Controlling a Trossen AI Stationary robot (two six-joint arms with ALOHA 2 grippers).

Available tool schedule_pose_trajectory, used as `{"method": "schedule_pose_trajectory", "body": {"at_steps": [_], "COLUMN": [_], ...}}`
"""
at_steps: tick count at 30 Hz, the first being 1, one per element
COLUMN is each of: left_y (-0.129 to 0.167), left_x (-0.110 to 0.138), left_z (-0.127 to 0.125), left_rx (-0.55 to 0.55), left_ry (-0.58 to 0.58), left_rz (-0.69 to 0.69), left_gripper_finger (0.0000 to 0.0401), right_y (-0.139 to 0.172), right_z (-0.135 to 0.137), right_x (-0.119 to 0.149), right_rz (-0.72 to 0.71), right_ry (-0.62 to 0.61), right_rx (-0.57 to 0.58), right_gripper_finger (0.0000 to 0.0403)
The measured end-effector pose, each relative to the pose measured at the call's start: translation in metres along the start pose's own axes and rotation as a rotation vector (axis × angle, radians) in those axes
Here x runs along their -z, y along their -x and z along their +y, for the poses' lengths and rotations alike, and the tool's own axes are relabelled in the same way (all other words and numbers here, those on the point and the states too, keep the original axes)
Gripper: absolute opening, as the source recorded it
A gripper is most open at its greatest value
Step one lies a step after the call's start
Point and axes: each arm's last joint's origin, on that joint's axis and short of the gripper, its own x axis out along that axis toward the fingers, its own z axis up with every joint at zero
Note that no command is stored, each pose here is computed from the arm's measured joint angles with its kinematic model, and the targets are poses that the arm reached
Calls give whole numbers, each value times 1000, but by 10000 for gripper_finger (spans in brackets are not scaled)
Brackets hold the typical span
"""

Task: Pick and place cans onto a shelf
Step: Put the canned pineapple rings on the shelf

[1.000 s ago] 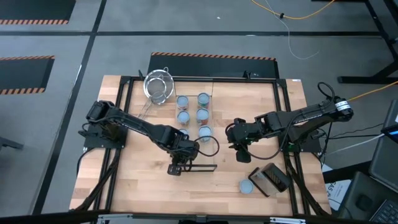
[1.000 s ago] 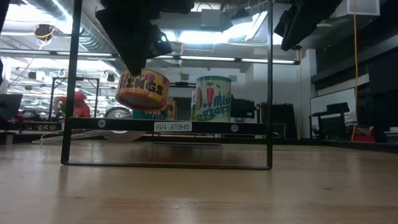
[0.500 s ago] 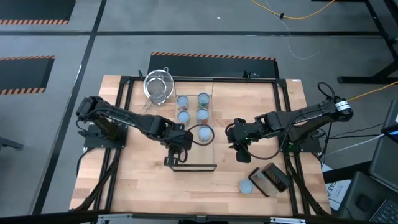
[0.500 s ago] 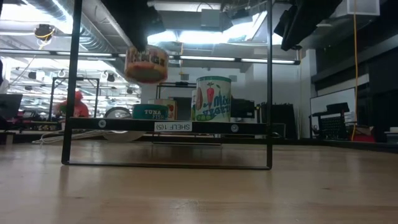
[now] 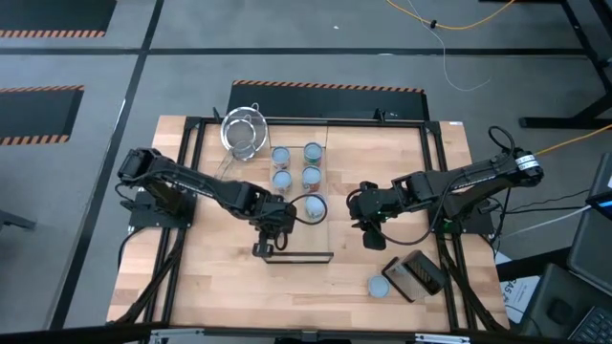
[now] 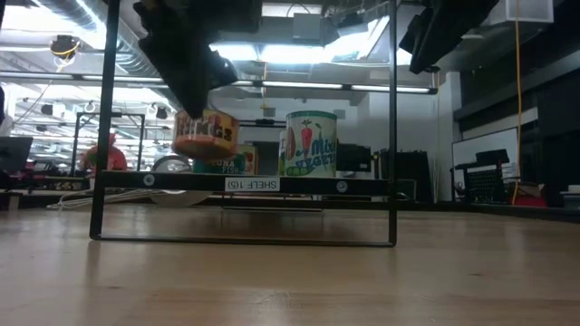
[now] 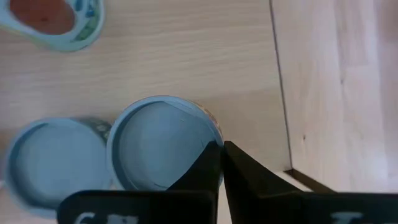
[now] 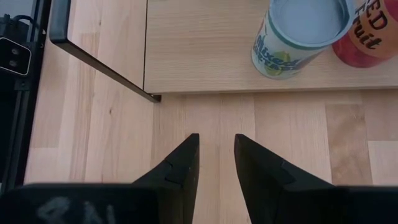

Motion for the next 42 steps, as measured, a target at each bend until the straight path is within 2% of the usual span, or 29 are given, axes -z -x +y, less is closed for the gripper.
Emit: {"method": "schedule_pose_trajectory", "body": {"at_steps": [30,42], "left_y": [-6,-6], "left_x": [3,3], "left_z": [-3,-3], "left_rx": [15,15], "left_ry": [-9,-10], "left_rz": [-15,-15], "left_gripper_finger": [10,71], "right_y": [0,0], "right_z": [0,0], "right_x": [0,0], "right_rz": [0,0], "right_ry": [0,0], "right_rx": [0,0], "right_gripper_finger": [106,106]}}
